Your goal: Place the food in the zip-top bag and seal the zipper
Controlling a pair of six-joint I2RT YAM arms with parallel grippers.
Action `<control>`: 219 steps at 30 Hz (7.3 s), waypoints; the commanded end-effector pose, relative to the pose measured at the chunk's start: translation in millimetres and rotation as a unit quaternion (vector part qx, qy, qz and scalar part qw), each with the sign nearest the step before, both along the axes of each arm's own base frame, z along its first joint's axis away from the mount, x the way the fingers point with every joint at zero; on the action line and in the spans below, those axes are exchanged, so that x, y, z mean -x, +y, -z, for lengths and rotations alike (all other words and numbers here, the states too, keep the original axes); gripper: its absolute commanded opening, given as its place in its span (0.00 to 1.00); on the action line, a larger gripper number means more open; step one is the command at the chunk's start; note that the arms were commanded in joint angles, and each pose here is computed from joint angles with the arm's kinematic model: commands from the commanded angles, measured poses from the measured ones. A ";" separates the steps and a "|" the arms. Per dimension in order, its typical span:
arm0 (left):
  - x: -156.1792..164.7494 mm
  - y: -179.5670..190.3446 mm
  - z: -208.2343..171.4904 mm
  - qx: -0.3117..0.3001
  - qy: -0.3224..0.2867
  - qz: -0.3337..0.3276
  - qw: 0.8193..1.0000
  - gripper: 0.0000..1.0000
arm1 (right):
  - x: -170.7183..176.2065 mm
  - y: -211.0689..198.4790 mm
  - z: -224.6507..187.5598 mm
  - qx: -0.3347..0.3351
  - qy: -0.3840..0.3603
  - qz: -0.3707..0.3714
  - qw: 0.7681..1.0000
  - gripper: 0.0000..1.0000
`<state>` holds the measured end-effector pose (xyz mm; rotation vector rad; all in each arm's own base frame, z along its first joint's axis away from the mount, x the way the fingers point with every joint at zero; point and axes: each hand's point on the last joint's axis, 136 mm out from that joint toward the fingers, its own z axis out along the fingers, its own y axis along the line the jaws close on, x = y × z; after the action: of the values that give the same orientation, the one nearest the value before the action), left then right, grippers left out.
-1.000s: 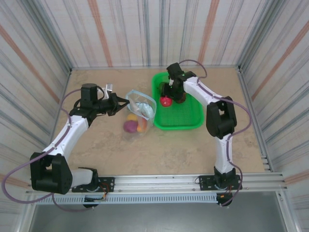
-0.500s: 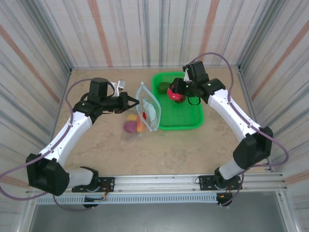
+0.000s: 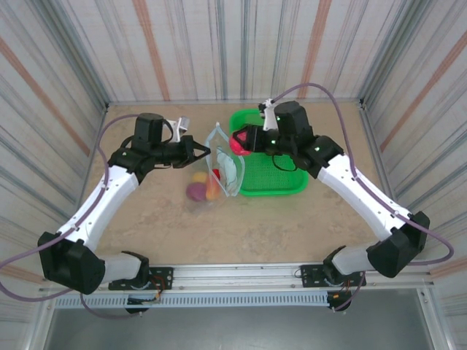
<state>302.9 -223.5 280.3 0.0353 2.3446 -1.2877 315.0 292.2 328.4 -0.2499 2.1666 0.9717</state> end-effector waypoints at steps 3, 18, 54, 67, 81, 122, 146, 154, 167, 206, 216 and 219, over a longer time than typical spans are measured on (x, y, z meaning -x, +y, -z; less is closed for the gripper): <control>4.0 -3.1 -14.4 0.000 -0.020 0.018 1.000 0.00 | 6.9 25.9 16.3 0.016 0.003 -0.027 0.999 0.58; 11.4 -5.9 -39.8 0.017 -0.063 0.041 0.997 0.00 | 4.7 77.1 102.8 0.131 0.066 -0.046 0.988 0.57; 2.1 13.9 -21.5 0.006 -0.059 0.004 0.998 0.00 | -18.2 -5.6 29.5 0.027 0.032 0.023 0.999 0.33; 4.8 14.7 -21.3 0.024 -0.108 0.002 0.994 0.00 | -82.7 -108.2 138.4 0.199 0.130 0.168 0.957 0.65; 6.6 9.6 -14.3 0.042 -0.078 0.023 0.996 0.00 | -159.5 -122.5 200.7 0.365 0.140 0.139 0.910 0.91; -5.7 16.5 -11.5 0.072 -0.061 0.014 0.995 0.00 | -123.9 -92.9 126.9 0.174 0.147 0.107 0.968 0.65; 7.4 -3.7 -23.1 0.040 -0.057 0.042 0.997 0.00 | 6.2 40.1 35.5 0.026 0.082 -0.088 0.992 0.63; 8.1 -3.0 -28.5 0.040 -0.064 0.041 0.996 0.00 | 17.9 71.6 99.4 0.079 0.160 -0.126 0.976 0.65; 7.7 4.1 -33.3 0.027 -0.081 0.022 0.996 0.00 | 8.3 68.9 156.8 0.176 0.198 -0.099 0.959 0.87; 6.8 24.3 -8.2 -0.036 -0.114 -0.010 0.993 0.00 | -143.7 -131.7 173.2 0.366 0.151 0.152 0.906 0.55; 6.9 19.5 -5.5 -0.022 -0.101 0.004 0.995 0.00 | -214.8 -152.8 207.1 0.385 0.165 0.198 0.886 0.71; 5.1 19.1 -3.3 -0.017 -0.093 0.005 0.995 0.00 | -226.0 -152.8 219.6 0.381 0.172 0.197 0.887 0.74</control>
<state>296.0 -202.2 281.8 0.1533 2.2254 -1.1620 540.4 147.5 119.9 0.0177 2.6558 -0.0770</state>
